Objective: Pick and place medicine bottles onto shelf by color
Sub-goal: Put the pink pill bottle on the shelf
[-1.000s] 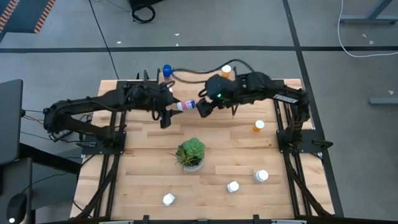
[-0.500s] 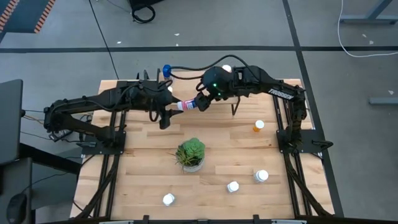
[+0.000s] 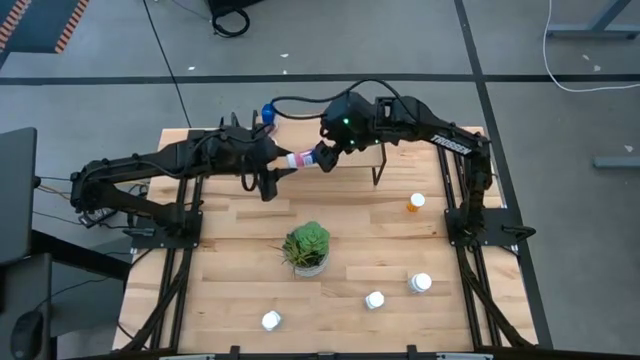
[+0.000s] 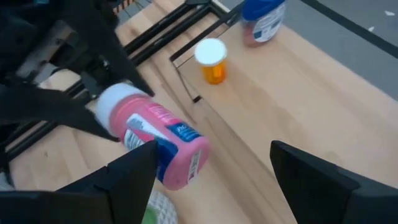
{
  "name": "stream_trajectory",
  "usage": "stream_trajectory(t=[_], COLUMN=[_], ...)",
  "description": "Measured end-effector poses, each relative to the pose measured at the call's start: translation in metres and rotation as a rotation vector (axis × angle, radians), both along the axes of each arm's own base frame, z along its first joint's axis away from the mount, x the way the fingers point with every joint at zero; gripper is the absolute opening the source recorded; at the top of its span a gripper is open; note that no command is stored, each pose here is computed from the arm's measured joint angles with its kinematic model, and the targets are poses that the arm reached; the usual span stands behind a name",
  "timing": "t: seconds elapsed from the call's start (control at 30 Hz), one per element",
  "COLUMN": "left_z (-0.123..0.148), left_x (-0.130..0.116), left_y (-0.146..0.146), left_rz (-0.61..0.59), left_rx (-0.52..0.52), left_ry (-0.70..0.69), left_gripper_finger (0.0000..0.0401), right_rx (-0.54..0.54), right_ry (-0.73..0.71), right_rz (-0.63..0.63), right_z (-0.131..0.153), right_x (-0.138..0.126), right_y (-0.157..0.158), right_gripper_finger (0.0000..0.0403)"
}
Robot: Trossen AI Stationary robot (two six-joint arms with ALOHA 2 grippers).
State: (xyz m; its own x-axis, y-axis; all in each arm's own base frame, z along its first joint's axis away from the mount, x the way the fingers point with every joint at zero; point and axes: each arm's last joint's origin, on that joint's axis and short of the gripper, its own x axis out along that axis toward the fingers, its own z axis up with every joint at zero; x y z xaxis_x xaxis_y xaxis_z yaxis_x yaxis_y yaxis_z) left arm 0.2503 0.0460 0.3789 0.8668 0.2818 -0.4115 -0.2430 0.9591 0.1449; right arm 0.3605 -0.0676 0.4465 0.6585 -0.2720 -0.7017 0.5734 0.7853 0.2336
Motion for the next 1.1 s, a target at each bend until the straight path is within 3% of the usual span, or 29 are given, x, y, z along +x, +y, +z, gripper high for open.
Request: stream_trajectory(t=[0.4,1.1], left_z=[0.014,0.016], left_x=[0.004,0.002], left_y=[0.007,0.017], left_rz=[0.007,0.152], left_rx=[0.047,0.040], left_ry=[-0.142,-0.179], left_gripper_finger=[0.0197,0.0185], right_rx=[0.005,0.002], right_ry=[-0.001,0.084], right_rz=[-0.023,0.006], right_z=[0.001,-0.008], right_x=[-0.004,-0.005], right_y=[-0.017,-0.013], right_gripper_finger=[0.0317,0.0317])
